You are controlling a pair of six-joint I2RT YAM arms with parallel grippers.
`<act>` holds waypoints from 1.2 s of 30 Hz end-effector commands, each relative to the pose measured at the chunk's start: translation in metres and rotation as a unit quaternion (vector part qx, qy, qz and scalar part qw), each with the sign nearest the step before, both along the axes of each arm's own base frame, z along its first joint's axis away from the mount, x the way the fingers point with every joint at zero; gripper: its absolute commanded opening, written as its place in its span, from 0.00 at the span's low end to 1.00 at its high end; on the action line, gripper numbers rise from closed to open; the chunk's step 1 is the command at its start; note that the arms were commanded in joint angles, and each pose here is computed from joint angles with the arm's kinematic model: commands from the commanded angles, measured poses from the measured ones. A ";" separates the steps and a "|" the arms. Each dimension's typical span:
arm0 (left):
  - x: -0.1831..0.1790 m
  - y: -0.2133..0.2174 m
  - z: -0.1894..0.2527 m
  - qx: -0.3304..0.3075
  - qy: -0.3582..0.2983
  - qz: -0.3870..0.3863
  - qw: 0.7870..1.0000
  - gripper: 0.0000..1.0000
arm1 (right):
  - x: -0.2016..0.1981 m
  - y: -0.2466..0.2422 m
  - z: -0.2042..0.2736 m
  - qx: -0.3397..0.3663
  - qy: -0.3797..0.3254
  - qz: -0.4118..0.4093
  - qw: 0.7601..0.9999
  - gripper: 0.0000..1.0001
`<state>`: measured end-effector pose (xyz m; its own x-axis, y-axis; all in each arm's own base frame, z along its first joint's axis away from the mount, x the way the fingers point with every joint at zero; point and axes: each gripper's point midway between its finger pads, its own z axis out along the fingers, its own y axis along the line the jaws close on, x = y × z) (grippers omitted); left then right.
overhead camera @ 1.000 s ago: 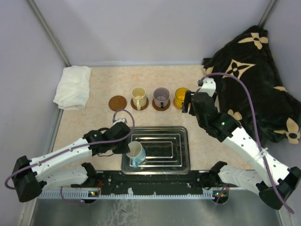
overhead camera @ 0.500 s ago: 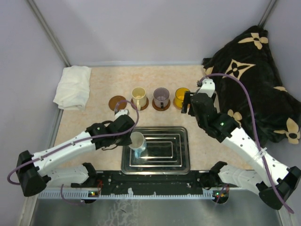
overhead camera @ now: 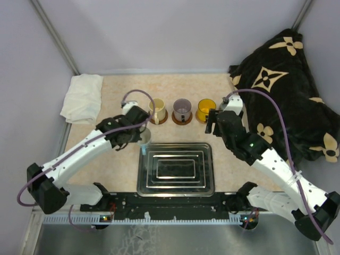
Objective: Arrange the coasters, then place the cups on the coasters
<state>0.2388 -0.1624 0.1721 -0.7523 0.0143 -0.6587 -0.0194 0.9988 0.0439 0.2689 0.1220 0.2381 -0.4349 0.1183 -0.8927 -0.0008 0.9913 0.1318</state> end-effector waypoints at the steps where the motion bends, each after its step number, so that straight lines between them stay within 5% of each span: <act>1: 0.039 0.052 0.028 -0.019 -0.051 0.029 0.998 0.00 | -0.002 0.003 0.003 0.029 -0.011 0.001 1.000 0.75; 7: 0.093 0.081 0.049 -0.023 -0.076 0.049 0.996 0.00 | -0.006 -0.004 0.003 0.023 -0.020 -0.004 1.000 0.74; 22: 0.198 0.100 0.013 -0.092 -0.064 0.009 0.994 0.00 | -0.010 -0.018 -0.008 -0.010 0.001 -0.024 1.000 0.74; 36: 0.233 0.103 0.004 -0.102 -0.049 -0.008 0.994 0.00 | -0.017 -0.081 0.034 -0.055 -0.070 -0.163 0.983 0.75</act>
